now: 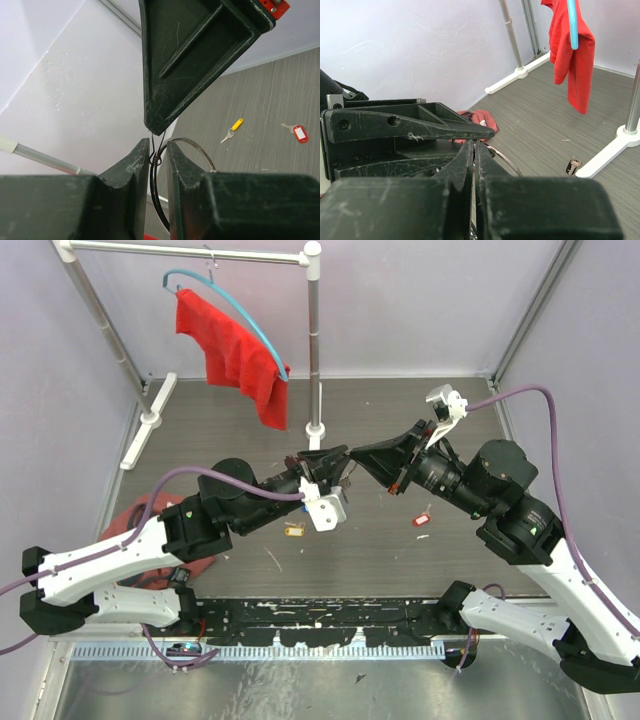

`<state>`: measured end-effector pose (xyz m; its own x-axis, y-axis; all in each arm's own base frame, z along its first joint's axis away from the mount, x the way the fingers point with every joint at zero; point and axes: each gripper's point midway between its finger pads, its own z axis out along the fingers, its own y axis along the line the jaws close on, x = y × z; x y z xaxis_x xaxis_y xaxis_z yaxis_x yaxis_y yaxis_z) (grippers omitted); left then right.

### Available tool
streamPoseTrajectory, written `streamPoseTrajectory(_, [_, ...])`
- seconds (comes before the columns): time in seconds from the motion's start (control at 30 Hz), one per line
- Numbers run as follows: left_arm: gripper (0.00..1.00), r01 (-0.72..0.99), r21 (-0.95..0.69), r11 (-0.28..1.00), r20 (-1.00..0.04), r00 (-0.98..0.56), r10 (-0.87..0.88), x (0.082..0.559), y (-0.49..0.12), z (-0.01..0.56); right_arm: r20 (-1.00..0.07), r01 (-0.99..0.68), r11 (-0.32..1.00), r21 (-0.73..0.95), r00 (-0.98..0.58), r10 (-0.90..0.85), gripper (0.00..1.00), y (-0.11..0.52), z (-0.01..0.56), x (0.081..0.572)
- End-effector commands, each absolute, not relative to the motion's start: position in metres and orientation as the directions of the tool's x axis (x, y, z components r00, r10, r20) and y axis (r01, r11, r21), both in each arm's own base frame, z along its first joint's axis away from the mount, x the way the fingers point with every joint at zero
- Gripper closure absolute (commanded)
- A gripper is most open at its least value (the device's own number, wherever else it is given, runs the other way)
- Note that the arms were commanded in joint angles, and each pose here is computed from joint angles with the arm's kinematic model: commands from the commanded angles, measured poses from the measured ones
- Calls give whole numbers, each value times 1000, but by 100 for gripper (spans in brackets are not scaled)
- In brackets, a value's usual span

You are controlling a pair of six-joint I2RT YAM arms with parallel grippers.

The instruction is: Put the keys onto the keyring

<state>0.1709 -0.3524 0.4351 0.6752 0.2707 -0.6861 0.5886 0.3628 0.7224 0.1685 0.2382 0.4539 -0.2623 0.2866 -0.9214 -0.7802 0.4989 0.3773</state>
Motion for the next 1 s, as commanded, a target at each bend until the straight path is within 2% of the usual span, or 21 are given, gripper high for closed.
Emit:
streamPoseTrajectory(0.0, [76, 568, 711, 414, -686, 688, 234, 171, -350, 458, -909, -819, 444, 363, -207, 361, 99, 238, 485, 161])
streamPoseTrajectory(0.07, [82, 567, 710, 417, -687, 688, 234, 172, -350, 459, -910, -821, 441, 363, -210, 357, 99, 240, 484, 162])
streamPoseTrajectory(0.2, [100, 559, 713, 423, -683, 690, 239, 173, -349, 460, -911, -822, 440, 362, -212, 353, 99, 240, 482, 161])
streamPoseTrajectory(0.3, [100, 551, 724, 416, -673, 696, 250, 173, -348, 459, -913, -821, 444, 359, -209, 350, 99, 240, 481, 161])
streamPoseTrajectory(0.33, [100, 549, 726, 414, -672, 697, 253, 173, -348, 459, -913, -821, 446, 356, -206, 351, 95, 239, 481, 161])
streamPoseTrajectory(0.43, [100, 546, 731, 409, -668, 696, 266, 174, -347, 457, -917, -816, 467, 340, -178, 358, 69, 233, 483, 162])
streamPoseTrajectory(0.53, [100, 544, 736, 403, -664, 694, 276, 175, -345, 455, -916, -793, 512, 328, -134, 379, 58, 220, 487, 164])
streamPoseTrajectory(0.67, [100, 545, 737, 399, -664, 693, 280, 174, -343, 454, -916, -753, 572, 325, -101, 389, 54, 204, 488, 169])
streamPoseTrajectory(0.97, [100, 525, 785, 329, -617, 707, 345, 175, -341, 446, -930, -649, 683, 334, -110, 350, 54, 184, 475, 182])
